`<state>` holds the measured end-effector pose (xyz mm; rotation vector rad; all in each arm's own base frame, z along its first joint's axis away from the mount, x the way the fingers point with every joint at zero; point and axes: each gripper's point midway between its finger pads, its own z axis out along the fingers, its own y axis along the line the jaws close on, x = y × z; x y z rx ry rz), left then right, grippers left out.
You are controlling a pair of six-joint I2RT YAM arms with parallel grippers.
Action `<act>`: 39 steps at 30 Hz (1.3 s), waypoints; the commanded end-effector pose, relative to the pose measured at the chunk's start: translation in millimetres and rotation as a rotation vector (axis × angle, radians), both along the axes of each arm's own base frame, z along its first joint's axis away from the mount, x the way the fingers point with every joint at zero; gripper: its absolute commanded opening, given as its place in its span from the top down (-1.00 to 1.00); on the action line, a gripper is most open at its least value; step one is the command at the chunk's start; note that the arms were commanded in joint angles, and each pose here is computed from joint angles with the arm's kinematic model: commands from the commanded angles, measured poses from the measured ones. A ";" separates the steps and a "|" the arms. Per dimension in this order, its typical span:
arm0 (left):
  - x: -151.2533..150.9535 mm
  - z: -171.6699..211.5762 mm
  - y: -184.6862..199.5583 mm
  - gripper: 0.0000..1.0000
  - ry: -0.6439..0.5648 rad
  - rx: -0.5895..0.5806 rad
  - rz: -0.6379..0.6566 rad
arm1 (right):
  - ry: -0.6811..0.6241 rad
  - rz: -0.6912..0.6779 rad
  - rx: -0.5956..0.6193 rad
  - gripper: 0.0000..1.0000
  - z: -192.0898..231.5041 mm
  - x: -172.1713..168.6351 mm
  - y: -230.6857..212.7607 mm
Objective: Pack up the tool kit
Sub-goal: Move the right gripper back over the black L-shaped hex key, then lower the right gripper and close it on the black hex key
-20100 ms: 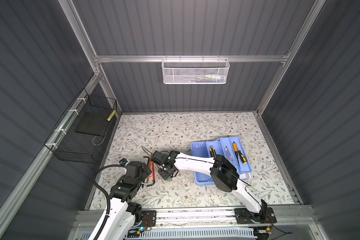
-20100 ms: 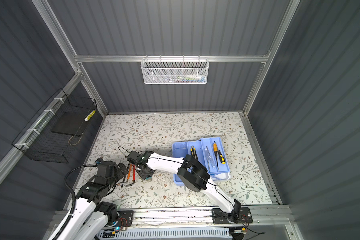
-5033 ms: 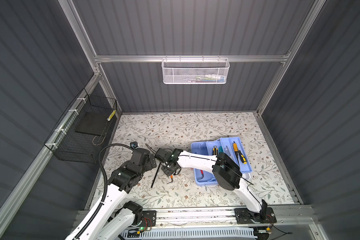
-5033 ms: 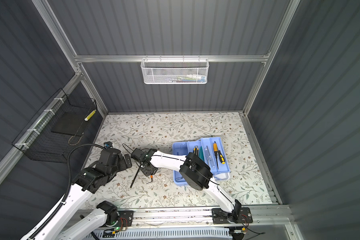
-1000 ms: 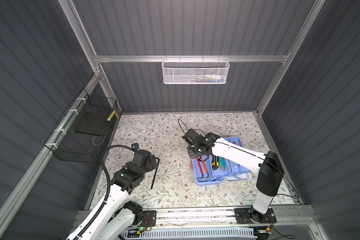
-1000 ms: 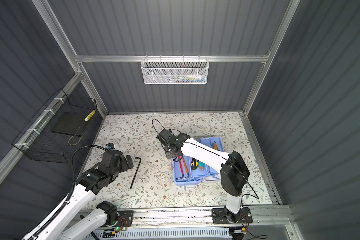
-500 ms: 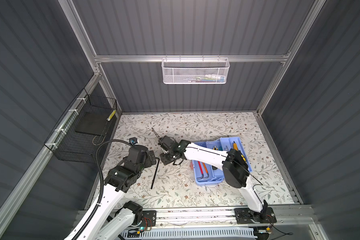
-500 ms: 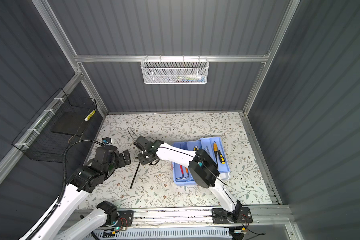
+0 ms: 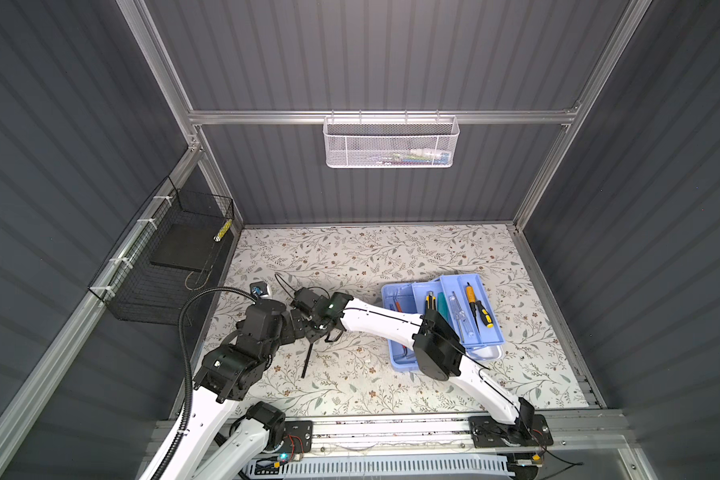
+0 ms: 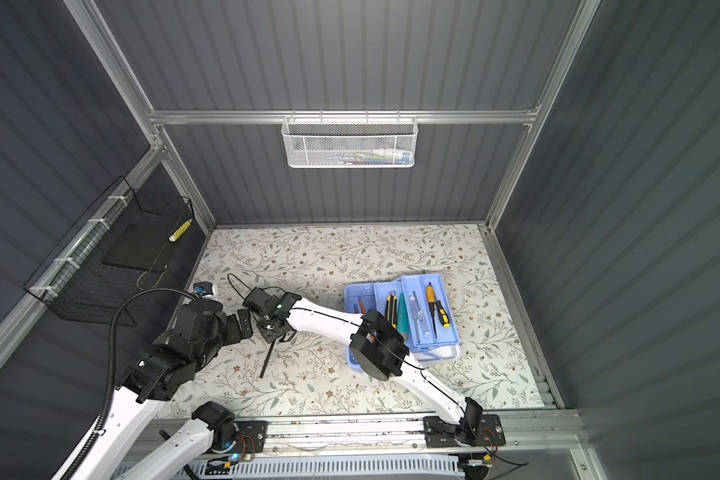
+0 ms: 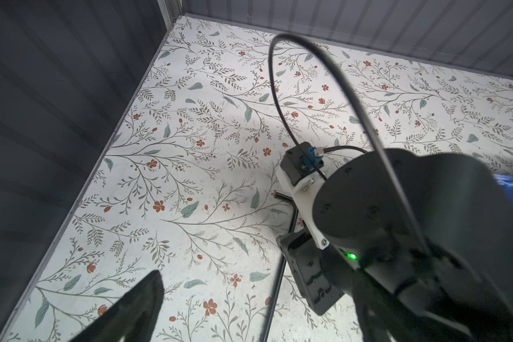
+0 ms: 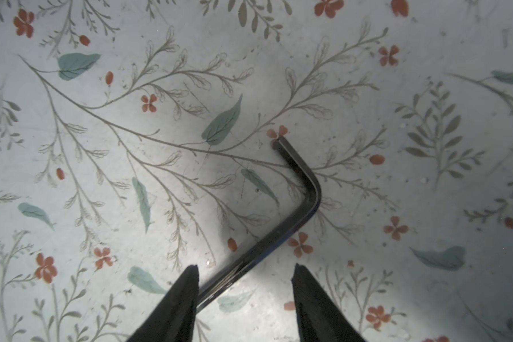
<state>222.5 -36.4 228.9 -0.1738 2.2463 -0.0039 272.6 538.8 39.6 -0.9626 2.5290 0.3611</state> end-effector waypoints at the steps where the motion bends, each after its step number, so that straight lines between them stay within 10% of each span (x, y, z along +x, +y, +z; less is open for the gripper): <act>1: 0.7 8.7 2.9 -0.99 -0.024 0.020 -0.002 | -0.021 0.023 -0.104 -0.08 -15.3 -8.1 -9.1; 39: -1.2 5.9 8.2 -0.99 -0.019 0.016 0.037 | 0.088 -0.007 -0.205 0.92 -44.6 -4.2 -61.4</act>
